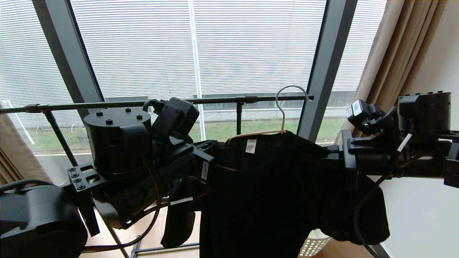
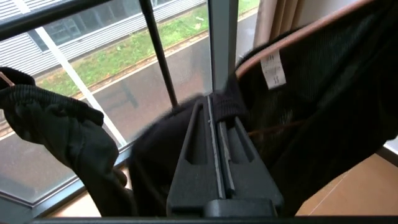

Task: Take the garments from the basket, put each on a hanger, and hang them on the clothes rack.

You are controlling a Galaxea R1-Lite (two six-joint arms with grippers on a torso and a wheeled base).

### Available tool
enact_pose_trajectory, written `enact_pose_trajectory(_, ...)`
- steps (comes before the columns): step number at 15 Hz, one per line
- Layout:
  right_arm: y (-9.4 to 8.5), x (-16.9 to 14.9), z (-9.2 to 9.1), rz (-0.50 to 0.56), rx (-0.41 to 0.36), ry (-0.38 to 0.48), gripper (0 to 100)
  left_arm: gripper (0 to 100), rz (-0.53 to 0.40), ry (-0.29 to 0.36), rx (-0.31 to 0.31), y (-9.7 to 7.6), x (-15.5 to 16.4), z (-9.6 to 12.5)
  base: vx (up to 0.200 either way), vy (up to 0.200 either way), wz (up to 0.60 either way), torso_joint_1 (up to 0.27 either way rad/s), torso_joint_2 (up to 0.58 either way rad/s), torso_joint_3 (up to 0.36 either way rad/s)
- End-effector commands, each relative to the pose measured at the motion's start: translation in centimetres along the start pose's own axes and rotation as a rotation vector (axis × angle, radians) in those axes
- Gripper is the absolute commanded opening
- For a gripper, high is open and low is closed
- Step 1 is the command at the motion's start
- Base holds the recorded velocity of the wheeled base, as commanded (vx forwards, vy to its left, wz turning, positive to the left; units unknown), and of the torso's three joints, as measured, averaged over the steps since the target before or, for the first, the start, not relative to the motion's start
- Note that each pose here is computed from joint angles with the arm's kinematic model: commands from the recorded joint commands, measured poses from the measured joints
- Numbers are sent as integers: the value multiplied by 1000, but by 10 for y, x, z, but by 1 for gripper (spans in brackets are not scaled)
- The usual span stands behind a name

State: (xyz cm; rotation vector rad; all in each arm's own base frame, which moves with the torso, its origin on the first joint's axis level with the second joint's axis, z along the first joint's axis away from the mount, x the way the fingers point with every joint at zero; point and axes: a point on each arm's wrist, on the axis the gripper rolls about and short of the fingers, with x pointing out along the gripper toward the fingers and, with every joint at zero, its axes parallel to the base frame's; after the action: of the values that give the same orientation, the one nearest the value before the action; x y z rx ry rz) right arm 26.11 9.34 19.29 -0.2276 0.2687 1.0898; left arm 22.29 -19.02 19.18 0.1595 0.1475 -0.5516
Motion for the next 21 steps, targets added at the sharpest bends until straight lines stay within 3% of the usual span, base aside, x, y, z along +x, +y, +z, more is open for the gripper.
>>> enact_pose_trajectory(1, 1, 5, -9, 26, 20, 17, 0, 0, 0, -9, -2, 0, -1, 2, 0, 0, 0, 0, 0, 0)
enact_pose_trajectory(3, 7, 25, -15, 81, 28, 46, 0, 0, -14, -29, -3, -4, -2, 8, 0, 0, 0, 0, 0, 0)
enact_pose_trajectory(8, -1, 43, -29, 84, 61, 77, 0, 0, -64, -40, -13, -18, -4, 16, 0, 0, 0, 0, 0, 0)
enact_pose_trajectory(9, 4, 50, -29, 105, 86, 75, 0, 0, -78, -41, -41, -22, -4, 20, 0, 0, 0, 0, 0, 0)
enact_pose_trajectory(11, 9, 60, -34, 128, 107, 69, 0, 0, -89, -2, -50, -25, -3, 24, 0, 0, 0, 0, 0, 0)
enact_pose_trajectory(17, 9, 75, -44, 138, 142, 35, 0, 0, -117, 33, -144, -30, -9, 53, 0, 0, 0, 0, 0, 0)
enact_pose_trajectory(20, 10, 72, -42, 132, 139, 1, 0, 0, -116, 60, -138, -30, -10, 50, 0, 0, 0, 0, 0, 0)
enact_pose_trajectory(21, 12, 70, -40, 137, 140, -45, 0, 0, -119, 73, -134, -32, -9, 46, 0, 0, 0, 0, 0, 0)
